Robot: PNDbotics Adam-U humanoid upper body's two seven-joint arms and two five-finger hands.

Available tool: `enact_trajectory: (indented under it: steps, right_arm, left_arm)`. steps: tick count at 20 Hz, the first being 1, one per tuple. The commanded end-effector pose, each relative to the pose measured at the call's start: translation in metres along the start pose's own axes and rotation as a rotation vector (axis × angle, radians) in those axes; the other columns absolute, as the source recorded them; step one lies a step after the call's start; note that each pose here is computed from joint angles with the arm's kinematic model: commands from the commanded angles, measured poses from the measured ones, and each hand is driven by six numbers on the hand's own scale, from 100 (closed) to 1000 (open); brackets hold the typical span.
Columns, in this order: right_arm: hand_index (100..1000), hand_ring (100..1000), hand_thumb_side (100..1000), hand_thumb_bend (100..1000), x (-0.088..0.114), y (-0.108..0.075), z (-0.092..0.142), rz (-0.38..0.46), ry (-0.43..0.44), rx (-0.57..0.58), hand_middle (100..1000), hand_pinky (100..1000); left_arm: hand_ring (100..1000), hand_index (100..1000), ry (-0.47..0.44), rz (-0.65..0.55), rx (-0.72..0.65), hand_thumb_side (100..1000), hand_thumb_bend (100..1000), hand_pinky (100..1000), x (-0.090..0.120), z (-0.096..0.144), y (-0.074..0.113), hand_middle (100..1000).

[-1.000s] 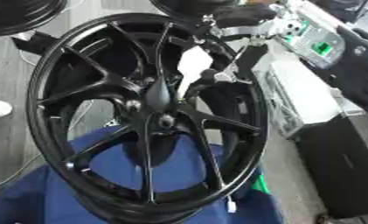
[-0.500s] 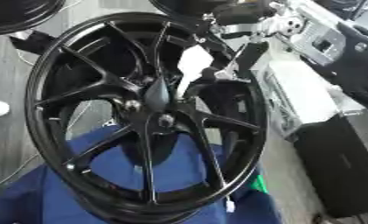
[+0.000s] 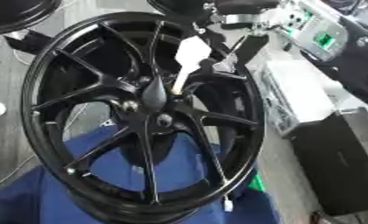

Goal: Pull the pin out of the wheel hub.

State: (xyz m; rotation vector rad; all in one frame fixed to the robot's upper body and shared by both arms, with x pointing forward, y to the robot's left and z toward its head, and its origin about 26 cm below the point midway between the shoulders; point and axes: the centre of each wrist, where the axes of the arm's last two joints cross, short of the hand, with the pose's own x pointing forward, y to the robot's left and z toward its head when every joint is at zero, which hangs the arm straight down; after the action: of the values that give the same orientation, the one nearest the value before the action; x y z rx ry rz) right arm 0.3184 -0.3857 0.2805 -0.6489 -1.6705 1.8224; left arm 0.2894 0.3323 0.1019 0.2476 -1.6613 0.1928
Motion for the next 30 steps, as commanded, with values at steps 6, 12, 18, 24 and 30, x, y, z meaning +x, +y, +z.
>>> enact_trajectory:
  steps: [6,12,18,24,30]
  right_arm:
    - [281,499,307,100,0.006,-0.033,0.021,0.006,0.032,-0.094,174,737]
    - [276,483,238,100,0.01,-0.042,0.04,-0.097,0.054,-0.227,166,751]
    - [266,461,177,100,0.002,-0.038,0.074,-0.245,0.146,-0.411,152,770]
    - [263,441,181,100,-0.002,-0.001,0.121,-0.423,0.278,-0.669,146,791]
    - [268,444,167,100,0.039,0.085,0.159,-0.43,0.504,-0.887,152,793]
  left_arm:
    - [810,767,-0.031,-0.029,-0.001,818,100,717,0.008,-0.001,0.006,743]
    - [810,768,-0.029,-0.028,0.007,816,100,717,0.007,0.0,0.007,743]
    - [811,768,-0.027,-0.027,0.033,811,100,718,0.005,0.002,0.012,743]
    - [812,768,-0.029,-0.018,0.056,802,100,718,0.003,0.004,0.014,745]
    - [813,768,-0.029,0.007,0.06,792,100,718,0.002,0.005,0.011,746]
